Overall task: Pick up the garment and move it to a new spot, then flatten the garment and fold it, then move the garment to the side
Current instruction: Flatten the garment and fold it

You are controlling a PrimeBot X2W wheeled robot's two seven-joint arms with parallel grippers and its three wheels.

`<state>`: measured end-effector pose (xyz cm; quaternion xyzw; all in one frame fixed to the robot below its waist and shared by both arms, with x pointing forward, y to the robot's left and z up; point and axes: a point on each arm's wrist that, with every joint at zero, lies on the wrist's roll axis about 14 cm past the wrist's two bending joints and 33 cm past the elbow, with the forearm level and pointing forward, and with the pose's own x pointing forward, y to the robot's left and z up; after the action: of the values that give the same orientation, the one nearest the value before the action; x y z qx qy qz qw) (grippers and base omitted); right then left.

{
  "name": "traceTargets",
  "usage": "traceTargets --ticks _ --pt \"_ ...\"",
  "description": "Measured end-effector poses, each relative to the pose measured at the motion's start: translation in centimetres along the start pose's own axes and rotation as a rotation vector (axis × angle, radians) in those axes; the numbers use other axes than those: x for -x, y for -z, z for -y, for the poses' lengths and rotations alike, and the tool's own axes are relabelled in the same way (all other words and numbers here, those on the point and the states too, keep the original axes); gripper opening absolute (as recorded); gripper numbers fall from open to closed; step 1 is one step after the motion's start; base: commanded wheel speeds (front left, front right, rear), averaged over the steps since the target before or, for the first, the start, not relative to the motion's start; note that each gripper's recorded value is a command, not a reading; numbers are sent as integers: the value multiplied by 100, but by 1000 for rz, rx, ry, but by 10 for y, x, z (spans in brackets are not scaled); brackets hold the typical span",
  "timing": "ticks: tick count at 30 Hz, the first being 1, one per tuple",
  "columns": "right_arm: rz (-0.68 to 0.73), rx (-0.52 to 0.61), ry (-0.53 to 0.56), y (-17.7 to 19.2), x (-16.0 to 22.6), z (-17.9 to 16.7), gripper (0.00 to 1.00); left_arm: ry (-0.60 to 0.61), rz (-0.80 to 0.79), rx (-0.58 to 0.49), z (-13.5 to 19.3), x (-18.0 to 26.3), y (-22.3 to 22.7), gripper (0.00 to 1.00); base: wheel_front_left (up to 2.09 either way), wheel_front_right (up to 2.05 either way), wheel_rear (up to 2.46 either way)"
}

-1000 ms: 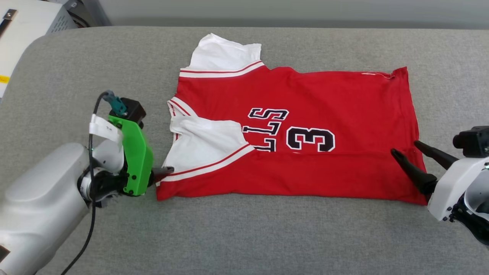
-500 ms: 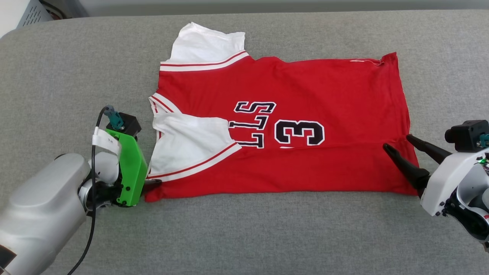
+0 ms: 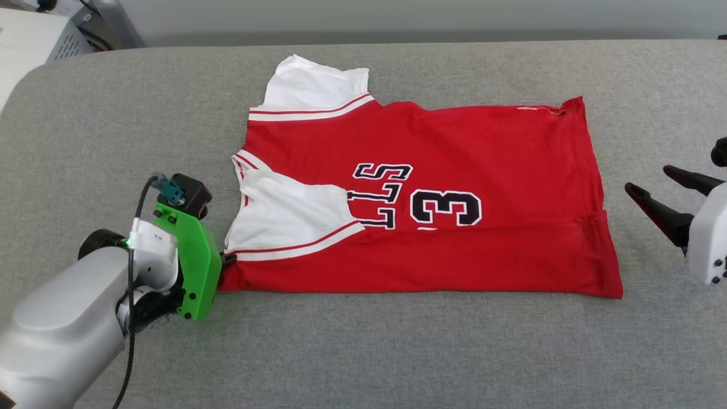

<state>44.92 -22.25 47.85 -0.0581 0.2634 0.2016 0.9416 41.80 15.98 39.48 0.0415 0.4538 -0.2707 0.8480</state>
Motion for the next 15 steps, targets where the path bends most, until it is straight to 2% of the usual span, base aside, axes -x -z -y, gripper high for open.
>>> traceTargets --ticks 7,15 --pt "-258 -16 -2 33 2 2 100 -7 60 -26 6 9 -10 0 0 0 0" --pt "-416 -151 -32 87 -20 -14 100 -1 60 -24 11 5 -8 0 0 0 0"
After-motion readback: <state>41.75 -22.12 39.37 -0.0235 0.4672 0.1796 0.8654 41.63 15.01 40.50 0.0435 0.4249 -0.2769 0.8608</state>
